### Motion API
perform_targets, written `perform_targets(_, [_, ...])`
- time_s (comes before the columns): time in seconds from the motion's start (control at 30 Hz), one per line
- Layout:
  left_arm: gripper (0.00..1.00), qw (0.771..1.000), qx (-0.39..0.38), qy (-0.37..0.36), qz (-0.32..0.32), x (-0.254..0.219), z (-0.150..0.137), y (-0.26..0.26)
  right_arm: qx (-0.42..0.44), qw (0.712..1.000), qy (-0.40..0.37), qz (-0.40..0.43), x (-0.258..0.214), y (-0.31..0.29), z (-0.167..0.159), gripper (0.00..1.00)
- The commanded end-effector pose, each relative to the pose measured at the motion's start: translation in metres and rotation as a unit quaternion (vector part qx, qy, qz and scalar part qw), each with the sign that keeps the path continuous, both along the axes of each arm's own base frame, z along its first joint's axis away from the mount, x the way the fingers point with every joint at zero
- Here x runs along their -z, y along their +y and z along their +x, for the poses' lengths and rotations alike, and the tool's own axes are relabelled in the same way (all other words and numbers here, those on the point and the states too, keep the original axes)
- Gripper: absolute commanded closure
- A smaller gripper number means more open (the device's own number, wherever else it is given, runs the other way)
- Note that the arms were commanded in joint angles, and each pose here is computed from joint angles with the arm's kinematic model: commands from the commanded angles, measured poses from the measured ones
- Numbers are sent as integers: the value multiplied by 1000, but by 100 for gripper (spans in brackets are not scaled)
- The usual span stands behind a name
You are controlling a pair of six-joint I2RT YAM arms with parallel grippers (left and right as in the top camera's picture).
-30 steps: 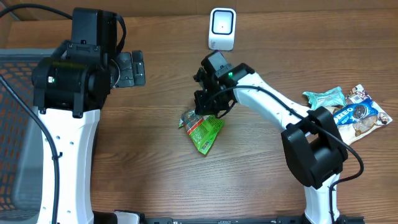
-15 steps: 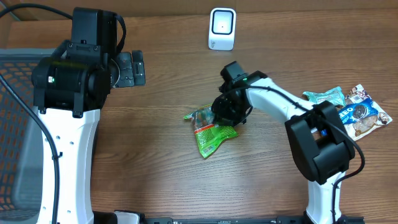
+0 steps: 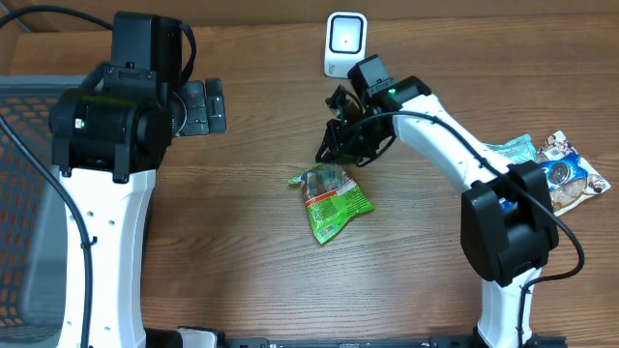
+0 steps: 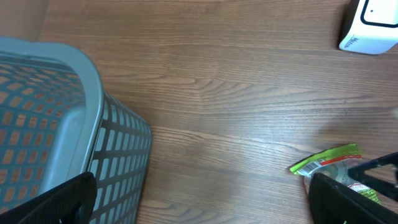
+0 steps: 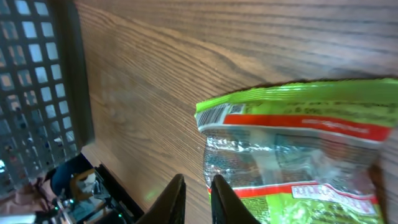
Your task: Scan the item barcode
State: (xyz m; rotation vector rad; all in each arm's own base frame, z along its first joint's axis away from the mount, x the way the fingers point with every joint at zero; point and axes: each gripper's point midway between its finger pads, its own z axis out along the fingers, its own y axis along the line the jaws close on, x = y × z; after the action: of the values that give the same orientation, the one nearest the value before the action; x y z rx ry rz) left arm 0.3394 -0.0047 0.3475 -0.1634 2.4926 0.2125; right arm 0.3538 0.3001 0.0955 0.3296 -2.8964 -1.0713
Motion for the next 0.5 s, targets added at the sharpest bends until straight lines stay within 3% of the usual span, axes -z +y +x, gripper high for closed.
perform_targets(0.0, [0, 1000, 3, 0, 11, -2, 2, 3, 5, 1000, 20, -12, 26, 4, -6, 86])
perform_targets(0.23, [0, 1000, 3, 0, 11, -2, 2, 3, 32, 988, 132, -67, 106, -9, -35, 85])
perform_targets(0.47, [0, 1000, 3, -1, 11, -2, 2, 3, 34, 975, 154, -159, 109, -80, -33, 68])
